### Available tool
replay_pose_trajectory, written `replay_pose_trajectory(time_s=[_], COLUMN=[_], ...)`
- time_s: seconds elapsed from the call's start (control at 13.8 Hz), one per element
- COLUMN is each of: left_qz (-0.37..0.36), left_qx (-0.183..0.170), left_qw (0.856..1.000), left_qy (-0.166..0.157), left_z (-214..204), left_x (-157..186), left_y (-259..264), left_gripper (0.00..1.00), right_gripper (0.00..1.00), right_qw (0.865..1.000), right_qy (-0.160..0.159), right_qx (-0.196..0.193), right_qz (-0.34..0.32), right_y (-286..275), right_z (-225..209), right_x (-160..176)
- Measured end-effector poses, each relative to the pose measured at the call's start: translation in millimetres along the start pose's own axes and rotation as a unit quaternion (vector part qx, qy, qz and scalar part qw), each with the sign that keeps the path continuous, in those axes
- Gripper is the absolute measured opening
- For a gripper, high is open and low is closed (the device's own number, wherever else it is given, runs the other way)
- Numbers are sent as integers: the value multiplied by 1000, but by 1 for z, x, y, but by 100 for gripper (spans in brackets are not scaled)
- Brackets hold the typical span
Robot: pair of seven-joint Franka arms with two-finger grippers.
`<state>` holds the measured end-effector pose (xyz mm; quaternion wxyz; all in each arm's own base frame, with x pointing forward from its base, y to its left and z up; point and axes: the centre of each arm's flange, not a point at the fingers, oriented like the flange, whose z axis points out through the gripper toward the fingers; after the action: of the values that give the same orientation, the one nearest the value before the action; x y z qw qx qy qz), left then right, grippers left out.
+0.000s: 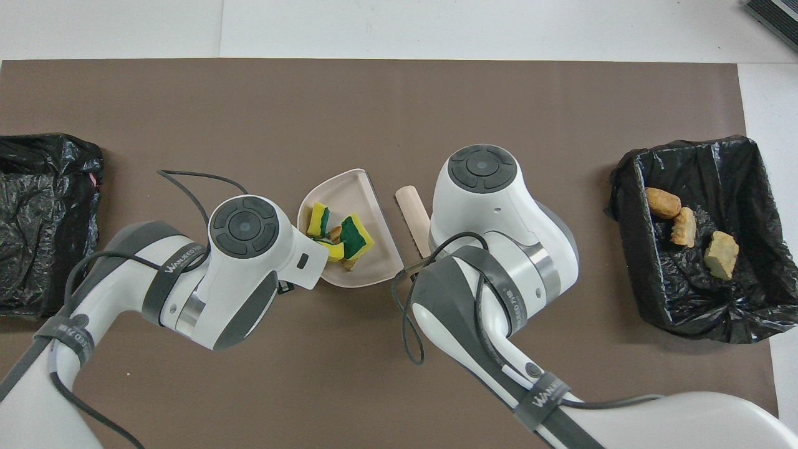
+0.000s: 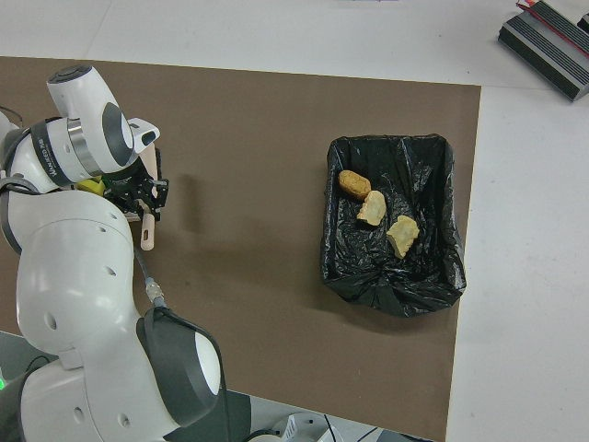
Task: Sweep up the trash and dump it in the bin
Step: 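Carry the dustpan with the left gripper while the right gripper drops the brush, then tilt the dustpan over the nearer black bag with the left gripper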
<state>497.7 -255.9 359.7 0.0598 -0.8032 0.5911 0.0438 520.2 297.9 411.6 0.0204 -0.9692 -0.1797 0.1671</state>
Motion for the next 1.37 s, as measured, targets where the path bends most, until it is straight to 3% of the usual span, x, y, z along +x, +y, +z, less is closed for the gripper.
replay_pose_trajectory(time_s=[0.22, 0.43, 0.94, 1.16, 1.37], left_qz=[22, 40, 9, 0, 12], left_qx=[3, 4, 30, 34, 46], left_qw=[1000, 999, 999, 998, 998], left_qy=[2, 2, 23, 44, 40], left_z=[-4, -23, -88, -94, -100], left_x=[-1, -24, -198, -288, -383], left_y=[-2, -17, -102, -143, -177], left_gripper=[31, 31, 31, 31, 31], right_gripper=[26, 26, 26, 26, 26], right_qw=[999, 994, 989, 987, 987], right_qy=[-23, -42, 9, 23, 15], right_qx=[-17, -30, -5, 3, 10], right_qz=[35, 95, 149, 161, 158], right_y=[3, -19, -139, -186, -202], right_z=[-18, 4, 68, 100, 129], right_x=[-27, -50, -117, -121, -113])
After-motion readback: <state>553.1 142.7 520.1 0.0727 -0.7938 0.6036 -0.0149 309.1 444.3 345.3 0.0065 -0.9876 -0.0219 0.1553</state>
